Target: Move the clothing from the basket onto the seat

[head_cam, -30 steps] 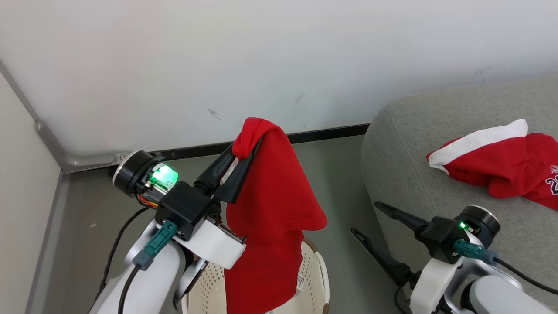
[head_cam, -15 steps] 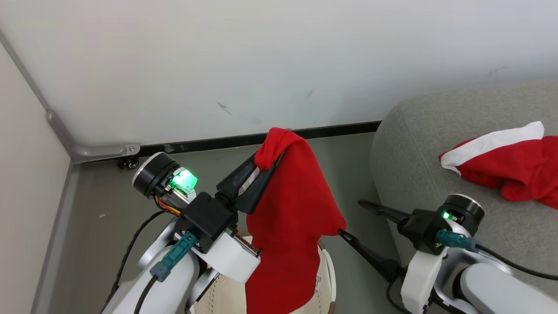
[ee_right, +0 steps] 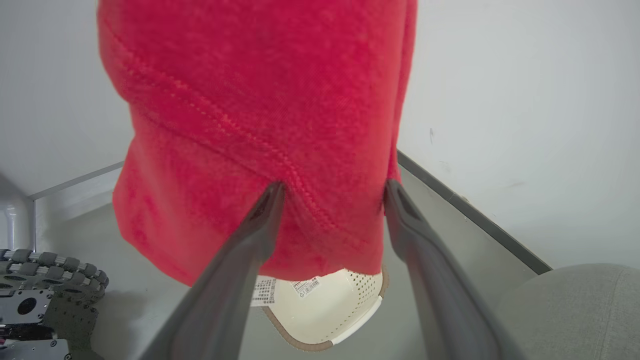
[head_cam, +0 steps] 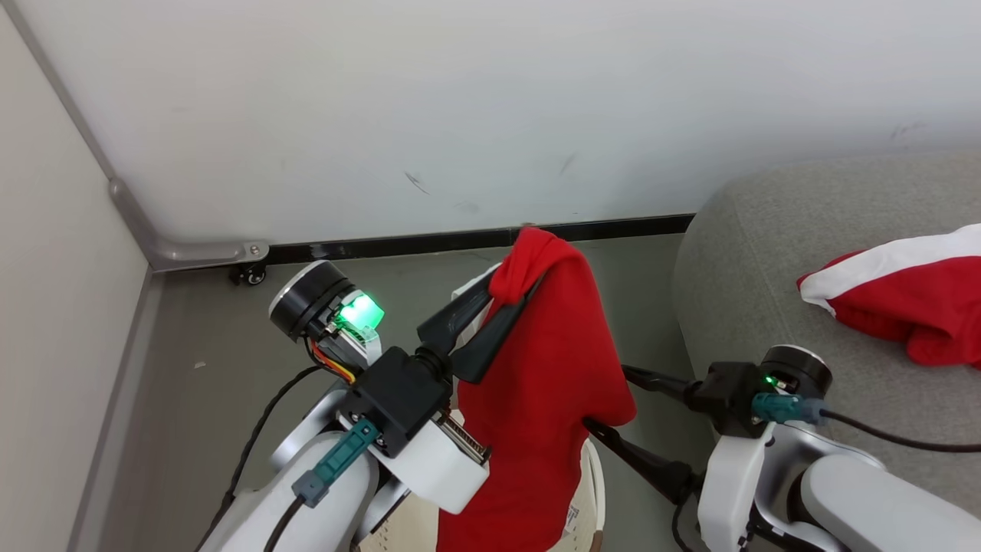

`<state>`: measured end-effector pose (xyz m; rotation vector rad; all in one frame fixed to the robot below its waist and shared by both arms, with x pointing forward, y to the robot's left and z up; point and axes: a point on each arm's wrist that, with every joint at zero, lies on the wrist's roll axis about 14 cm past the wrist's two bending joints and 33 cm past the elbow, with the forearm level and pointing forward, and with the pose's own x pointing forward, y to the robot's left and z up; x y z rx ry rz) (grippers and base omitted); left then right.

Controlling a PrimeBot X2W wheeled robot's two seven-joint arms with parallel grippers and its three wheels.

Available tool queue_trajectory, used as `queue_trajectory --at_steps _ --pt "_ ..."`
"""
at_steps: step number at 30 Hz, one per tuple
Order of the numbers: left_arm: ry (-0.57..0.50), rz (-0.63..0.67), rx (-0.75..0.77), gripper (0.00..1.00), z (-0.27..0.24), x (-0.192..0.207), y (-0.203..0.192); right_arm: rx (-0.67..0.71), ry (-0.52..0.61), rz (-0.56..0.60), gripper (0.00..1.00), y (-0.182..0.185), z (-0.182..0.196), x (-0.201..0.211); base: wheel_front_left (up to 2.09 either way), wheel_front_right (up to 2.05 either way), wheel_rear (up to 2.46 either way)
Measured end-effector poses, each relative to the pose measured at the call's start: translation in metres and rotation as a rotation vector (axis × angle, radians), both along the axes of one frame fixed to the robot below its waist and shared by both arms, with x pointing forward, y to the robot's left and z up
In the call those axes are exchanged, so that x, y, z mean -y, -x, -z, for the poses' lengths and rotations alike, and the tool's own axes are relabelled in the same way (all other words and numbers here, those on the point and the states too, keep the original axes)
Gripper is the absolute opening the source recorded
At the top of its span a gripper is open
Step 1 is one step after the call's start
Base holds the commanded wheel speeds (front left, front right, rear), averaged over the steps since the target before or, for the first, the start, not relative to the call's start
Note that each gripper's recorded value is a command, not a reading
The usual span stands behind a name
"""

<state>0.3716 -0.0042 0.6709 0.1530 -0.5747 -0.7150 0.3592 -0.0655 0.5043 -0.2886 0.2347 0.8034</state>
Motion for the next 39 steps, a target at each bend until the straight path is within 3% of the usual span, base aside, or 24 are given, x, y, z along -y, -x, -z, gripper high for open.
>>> queue_trajectory --at_steps 12,25,26,27,28,33,35,39 --pt "-0.021 0.027 0.021 0.00 -0.003 0.005 0.009 -0.039 -0.009 -0.049 1.00 -0.008 -0.010 -0.006 0.00 0.00 0.00" --pt "-0.030 0.045 0.014 0.00 -0.001 0.009 0.010 -0.074 0.029 -0.204 1.00 0.009 -0.009 -0.039 0.00 0.00 0.00" --pt "-0.033 0.044 0.009 0.00 0.001 0.009 0.009 -0.075 0.024 -0.219 0.89 0.011 -0.010 -0.042 0.00 0.00 0.00" --pt "-0.034 0.043 0.004 0.00 0.002 0.008 0.008 -0.074 0.019 -0.233 0.66 0.013 -0.011 -0.046 0.00 0.00 0.00" --pt "-0.033 0.042 -0.003 0.00 0.004 0.008 0.007 -0.071 0.016 -0.245 0.49 0.014 -0.012 -0.049 0.00 0.00 0.00" --pt "-0.032 0.041 -0.043 0.00 0.013 0.007 0.001 -0.059 0.016 -0.276 0.29 0.018 -0.012 -0.053 0.00 0.00 0.00" --pt "-0.038 0.038 -0.055 0.00 0.017 0.007 -0.002 -0.043 0.006 -0.276 0.03 0.016 -0.016 -0.053 0.00 0.00 0.00" --pt "-0.045 0.026 -0.090 0.00 0.027 0.004 -0.009 -0.018 -0.011 -0.269 0.00 0.012 -0.022 -0.051 0.00 0.00 0.00"
